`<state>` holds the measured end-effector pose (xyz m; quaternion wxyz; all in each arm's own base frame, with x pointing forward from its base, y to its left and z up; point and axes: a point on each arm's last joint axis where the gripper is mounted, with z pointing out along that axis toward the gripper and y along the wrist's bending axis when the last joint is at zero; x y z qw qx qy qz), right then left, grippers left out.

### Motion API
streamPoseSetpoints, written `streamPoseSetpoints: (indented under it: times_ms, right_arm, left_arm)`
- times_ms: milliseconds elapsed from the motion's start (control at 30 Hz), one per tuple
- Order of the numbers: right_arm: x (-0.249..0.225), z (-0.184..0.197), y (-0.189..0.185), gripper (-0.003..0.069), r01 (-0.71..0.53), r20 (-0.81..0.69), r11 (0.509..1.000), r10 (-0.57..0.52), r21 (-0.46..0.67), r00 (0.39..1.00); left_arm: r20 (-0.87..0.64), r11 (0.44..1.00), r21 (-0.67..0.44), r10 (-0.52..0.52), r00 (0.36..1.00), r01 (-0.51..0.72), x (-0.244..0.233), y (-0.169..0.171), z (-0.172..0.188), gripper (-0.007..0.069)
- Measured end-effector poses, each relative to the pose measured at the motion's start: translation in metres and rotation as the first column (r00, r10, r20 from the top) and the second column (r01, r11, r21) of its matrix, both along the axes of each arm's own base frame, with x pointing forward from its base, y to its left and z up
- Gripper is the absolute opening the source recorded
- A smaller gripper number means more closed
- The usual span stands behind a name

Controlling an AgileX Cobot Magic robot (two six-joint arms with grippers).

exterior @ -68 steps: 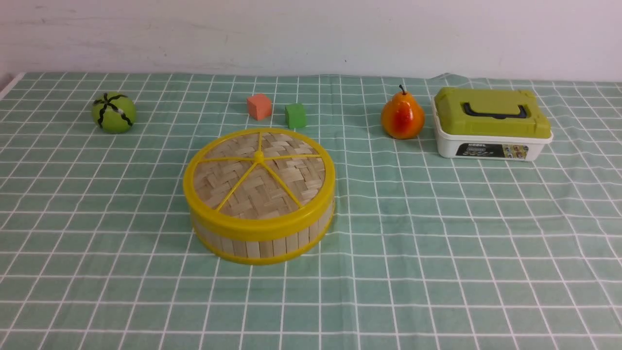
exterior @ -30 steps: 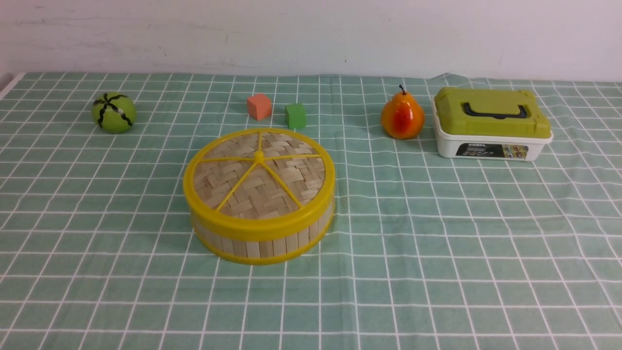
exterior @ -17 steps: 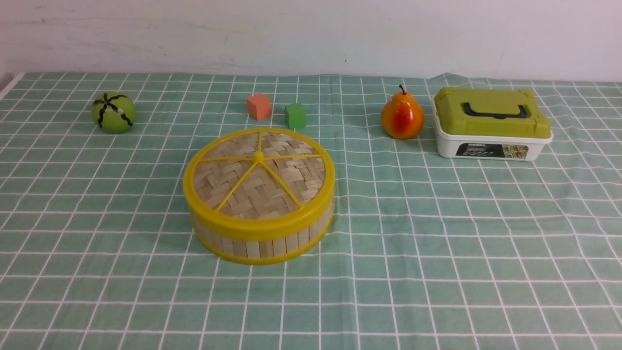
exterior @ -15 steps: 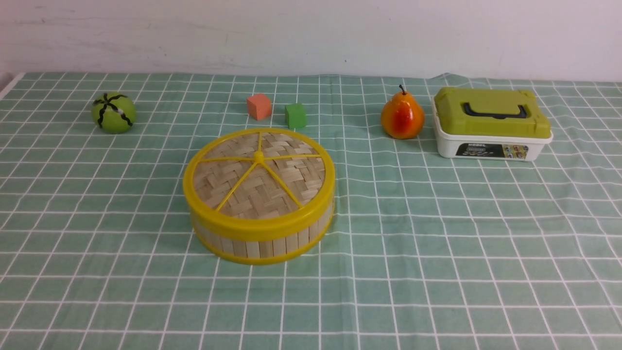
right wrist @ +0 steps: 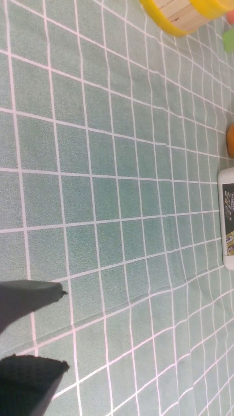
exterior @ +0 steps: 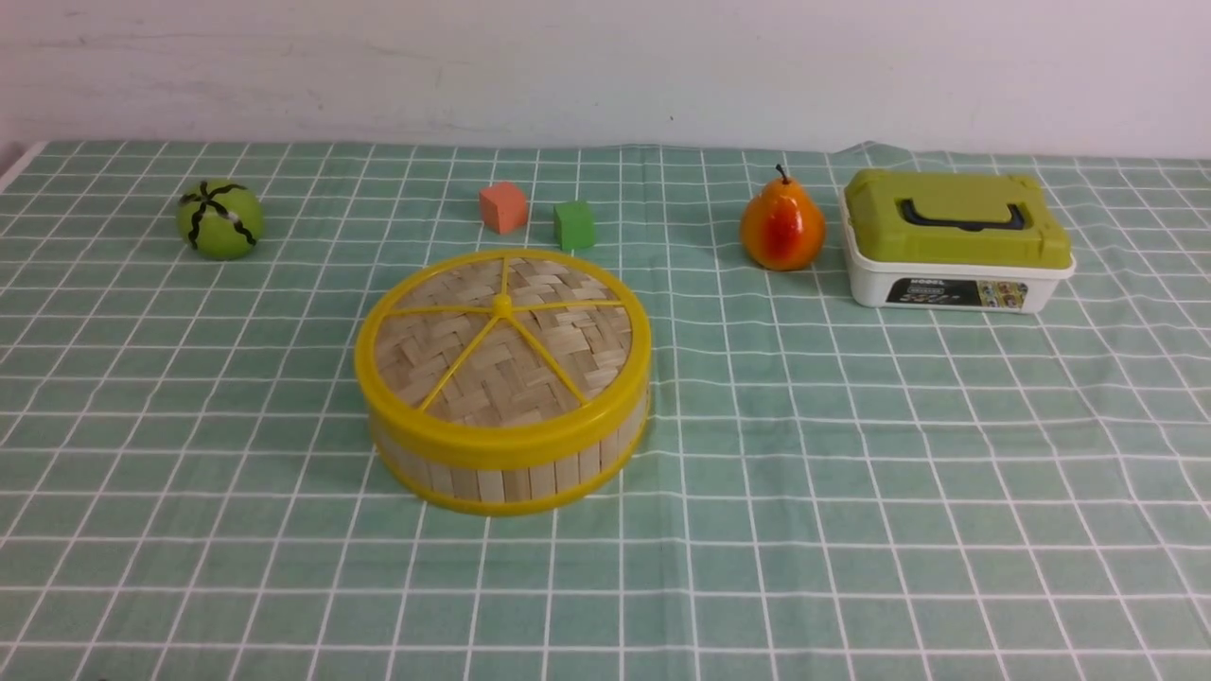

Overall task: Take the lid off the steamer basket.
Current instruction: Use the left arm to lift the lid of the steamer

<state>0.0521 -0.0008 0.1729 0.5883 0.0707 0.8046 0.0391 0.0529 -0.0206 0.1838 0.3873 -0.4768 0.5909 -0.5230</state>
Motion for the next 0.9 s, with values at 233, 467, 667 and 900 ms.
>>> streamPoseSetpoints:
  times_ms: [233, 467, 667, 900]
  right_arm:
    - [0.000, 0.000, 0.000, 0.0241, 0.000, 0.000, 1.000, 0.000, 0.000, 1.000]
    - [0.000, 0.000, 0.000, 0.0241, 0.000, 0.000, 1.000, 0.000, 0.000, 1.000]
    - [0.000, 0.000, 0.000, 0.0241, 0.000, 0.000, 1.000, 0.000, 0.000, 1.000]
    - [0.000, 0.000, 0.000, 0.0241, 0.000, 0.000, 1.000, 0.000, 0.000, 1.000]
  left_arm:
    - [0.199, 0.965, 0.261, -0.066, 0.978, 0.012, -0.005, -0.001, 0.075, -0.0013]
    - [-0.238, 0.691, 0.569, -0.380, 0.894, 0.445, 0.045, -0.021, 0.126, -0.0013]
    - [-0.568, 0.464, 0.563, -0.383, 0.728, 0.683, 0.126, -0.020, 0.144, -0.0013]
    - [-0.702, 0.371, 0.487, -0.372, 0.607, 0.791, 0.215, -0.024, 0.159, -0.0013]
